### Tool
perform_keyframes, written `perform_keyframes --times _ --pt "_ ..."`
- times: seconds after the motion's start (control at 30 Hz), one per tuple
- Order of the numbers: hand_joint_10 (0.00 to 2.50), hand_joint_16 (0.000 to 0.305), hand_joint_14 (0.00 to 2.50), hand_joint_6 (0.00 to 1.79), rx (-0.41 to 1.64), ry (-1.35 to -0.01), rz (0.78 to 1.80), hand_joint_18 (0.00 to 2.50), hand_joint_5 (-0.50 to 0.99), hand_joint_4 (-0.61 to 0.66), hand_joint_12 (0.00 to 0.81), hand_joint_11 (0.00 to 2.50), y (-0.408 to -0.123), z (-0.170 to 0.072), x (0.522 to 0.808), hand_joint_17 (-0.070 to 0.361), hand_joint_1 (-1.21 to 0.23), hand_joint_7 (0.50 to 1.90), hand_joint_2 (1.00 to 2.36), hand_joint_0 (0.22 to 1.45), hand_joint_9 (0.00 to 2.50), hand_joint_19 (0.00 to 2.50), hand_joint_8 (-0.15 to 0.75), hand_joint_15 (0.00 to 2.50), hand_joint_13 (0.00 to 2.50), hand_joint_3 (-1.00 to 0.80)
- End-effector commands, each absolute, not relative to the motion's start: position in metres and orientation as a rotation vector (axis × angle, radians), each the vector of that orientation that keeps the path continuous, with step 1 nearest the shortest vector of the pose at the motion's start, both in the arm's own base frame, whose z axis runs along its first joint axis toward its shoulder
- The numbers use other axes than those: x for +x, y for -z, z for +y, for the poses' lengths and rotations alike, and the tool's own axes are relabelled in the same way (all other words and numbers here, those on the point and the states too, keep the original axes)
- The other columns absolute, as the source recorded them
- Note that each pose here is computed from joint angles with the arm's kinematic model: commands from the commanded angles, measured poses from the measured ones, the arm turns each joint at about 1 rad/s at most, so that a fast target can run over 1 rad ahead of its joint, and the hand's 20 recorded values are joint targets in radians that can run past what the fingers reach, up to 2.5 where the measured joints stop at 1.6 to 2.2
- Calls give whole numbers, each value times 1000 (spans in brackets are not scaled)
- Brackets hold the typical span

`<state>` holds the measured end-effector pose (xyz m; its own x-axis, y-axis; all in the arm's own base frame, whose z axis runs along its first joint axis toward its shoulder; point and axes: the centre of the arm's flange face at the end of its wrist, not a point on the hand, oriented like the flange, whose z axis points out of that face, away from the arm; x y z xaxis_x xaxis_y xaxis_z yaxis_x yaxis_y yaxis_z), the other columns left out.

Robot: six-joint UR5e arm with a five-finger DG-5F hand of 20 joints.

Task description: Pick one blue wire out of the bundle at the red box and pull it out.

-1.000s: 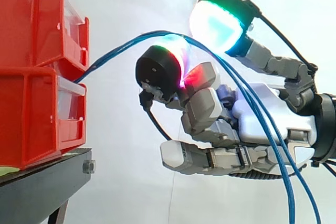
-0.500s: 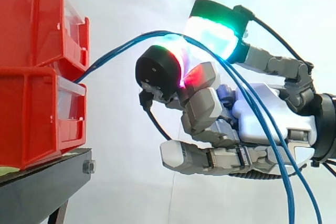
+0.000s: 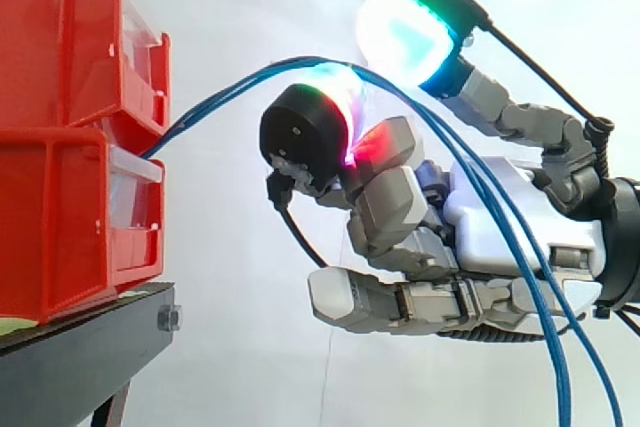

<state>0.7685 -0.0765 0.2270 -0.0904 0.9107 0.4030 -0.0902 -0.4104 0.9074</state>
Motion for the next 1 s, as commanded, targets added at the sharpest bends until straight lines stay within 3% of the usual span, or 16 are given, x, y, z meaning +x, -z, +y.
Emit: perform_keyframes --times 0.0,0.2,0.33,0.63,0.97 --pt "22 65 26 817 1390 -1616 951 441 -158 191 397 1087 -227 -77 769 146 -642 980 1000 501 946 485 298 904 901 -500" --pt "20 65 27 855 1388 -1619 955 450 -171 209 397 1091 -227 -76 769 146 -847 995 1000 491 923 464 295 912 899 -500" --pt "21 63 28 875 1388 -1620 957 451 -169 202 388 1094 -227 -76 769 143 -909 956 1000 502 918 449 287 904 892 -500" --pt "23 57 29 883 1381 -1631 970 449 -149 165 364 1118 -227 -74 769 129 -866 1043 1000 599 946 462 271 911 892 -500" --pt "23 57 30 911 1379 -1634 974 464 -148 67 369 1119 -227 -73 769 129 -844 1153 1018 613 973 470 270 909 912 -277"
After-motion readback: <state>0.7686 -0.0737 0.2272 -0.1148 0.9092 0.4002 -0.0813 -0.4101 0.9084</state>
